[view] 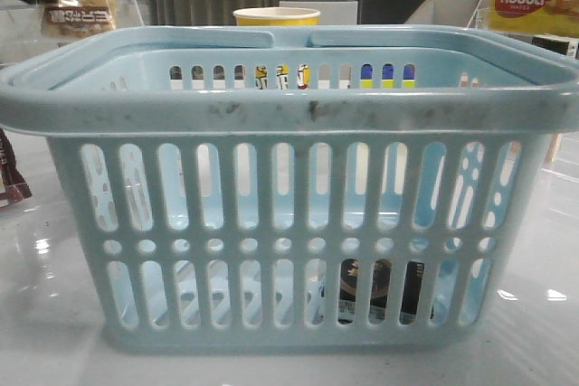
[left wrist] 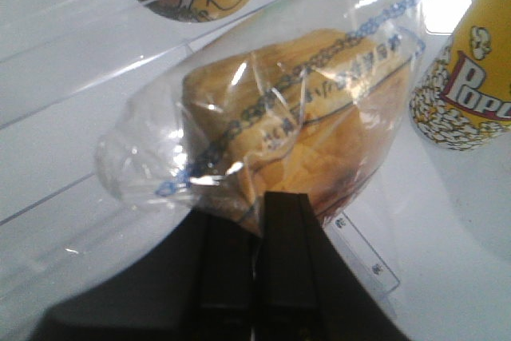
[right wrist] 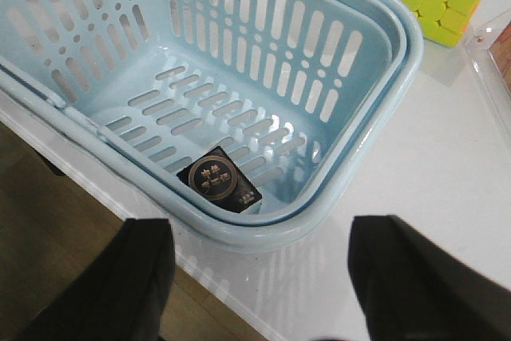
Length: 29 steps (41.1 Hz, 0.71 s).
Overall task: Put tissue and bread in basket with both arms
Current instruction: 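Carry the bread cake over the basket and open the left gripper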
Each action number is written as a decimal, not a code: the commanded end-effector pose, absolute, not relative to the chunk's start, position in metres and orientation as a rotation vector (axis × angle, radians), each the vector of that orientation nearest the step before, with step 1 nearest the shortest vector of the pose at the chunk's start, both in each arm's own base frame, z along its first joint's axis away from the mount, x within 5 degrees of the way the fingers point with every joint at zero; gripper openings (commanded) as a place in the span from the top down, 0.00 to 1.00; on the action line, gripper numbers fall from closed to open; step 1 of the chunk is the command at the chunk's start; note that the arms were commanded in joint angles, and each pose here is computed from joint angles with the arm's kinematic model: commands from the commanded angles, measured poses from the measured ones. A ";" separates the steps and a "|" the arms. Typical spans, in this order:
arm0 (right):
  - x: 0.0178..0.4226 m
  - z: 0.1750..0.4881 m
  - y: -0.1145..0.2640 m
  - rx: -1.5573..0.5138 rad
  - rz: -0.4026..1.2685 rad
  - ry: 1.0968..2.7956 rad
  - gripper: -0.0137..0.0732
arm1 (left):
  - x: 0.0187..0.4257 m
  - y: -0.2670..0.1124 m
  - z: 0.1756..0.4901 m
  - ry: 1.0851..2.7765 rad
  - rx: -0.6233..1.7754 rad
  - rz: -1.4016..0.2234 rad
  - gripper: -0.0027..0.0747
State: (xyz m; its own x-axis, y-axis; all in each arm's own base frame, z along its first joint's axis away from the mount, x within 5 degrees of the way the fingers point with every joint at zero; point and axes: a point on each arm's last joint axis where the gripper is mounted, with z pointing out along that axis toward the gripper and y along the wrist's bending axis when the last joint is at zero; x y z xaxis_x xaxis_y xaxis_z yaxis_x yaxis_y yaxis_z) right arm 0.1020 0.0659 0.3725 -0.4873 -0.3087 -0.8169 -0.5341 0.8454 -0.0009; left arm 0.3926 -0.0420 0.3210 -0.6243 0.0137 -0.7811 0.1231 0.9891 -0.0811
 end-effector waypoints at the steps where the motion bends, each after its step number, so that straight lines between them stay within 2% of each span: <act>1: 0.103 0.386 0.066 -0.599 0.324 2.016 0.20 | 0.369 -0.042 0.377 2.075 0.084 -0.183 0.85; 10: 0.103 0.386 0.066 -0.599 0.324 2.016 0.20 | 0.327 -0.045 0.420 2.002 0.117 -0.201 0.85; 15: 0.103 0.386 0.066 -0.599 0.324 2.016 0.20 | 0.301 -0.061 0.430 1.958 0.203 -0.222 0.85; 22: 0.103 0.386 0.066 -0.599 0.324 2.016 0.20 | 0.266 -0.091 0.425 1.941 0.333 -0.300 0.85; 29: 0.103 0.386 0.066 -0.599 0.324 2.016 0.20 | 0.232 -0.125 0.406 1.950 0.497 -0.400 0.85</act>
